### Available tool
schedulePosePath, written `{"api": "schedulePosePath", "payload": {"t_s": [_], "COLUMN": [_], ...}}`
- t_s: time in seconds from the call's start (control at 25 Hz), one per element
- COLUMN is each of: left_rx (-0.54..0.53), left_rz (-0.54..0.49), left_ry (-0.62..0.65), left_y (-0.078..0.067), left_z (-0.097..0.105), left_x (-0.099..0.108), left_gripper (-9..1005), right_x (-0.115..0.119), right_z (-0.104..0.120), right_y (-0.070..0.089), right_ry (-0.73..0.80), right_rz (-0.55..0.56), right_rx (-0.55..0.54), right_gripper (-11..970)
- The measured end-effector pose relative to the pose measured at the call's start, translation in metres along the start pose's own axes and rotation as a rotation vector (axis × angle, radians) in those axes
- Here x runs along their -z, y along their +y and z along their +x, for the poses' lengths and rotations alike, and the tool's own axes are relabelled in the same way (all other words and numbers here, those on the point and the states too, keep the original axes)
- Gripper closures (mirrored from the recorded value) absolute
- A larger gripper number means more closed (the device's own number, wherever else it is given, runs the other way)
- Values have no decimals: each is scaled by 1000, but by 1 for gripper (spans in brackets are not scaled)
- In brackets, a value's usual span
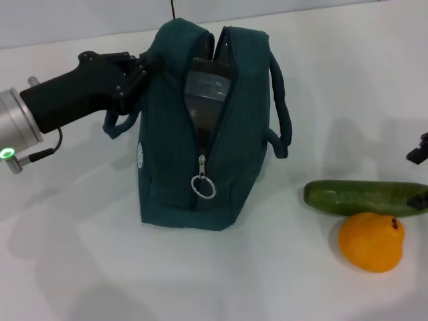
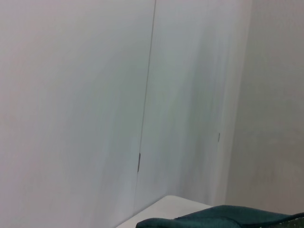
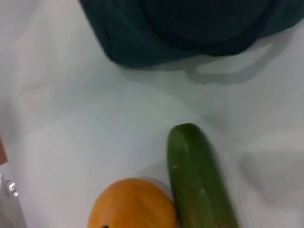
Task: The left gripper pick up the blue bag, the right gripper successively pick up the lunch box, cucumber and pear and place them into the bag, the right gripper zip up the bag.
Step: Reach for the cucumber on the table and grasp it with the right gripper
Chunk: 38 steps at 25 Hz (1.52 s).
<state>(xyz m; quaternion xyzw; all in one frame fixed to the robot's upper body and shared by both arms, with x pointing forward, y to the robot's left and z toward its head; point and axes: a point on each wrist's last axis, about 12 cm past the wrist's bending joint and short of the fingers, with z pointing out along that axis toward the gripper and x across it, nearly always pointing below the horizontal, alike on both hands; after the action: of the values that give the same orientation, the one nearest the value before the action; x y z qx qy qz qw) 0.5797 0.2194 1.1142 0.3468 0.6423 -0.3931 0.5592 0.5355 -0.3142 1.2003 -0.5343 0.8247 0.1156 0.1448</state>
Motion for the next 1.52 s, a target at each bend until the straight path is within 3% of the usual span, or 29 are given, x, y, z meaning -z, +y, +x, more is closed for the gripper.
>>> {"api": "schedulePosePath", "payload": {"t_s": [0.36,1.52], "left_rx": [-17,-21], "left_rz": [-2,11], "left_ry": [0,-1], "left_y": [1,-1], "left_z": [-2,0], "left_x": [0,0], "left_gripper": [949,949], "right_x": [-19,-61], "right_z": [-28,-45], "right_y": [5,8], "right_ry": [59,203], "right_rz": [40,40], "right_rx": [93,155], "right_gripper": [92,98]}}
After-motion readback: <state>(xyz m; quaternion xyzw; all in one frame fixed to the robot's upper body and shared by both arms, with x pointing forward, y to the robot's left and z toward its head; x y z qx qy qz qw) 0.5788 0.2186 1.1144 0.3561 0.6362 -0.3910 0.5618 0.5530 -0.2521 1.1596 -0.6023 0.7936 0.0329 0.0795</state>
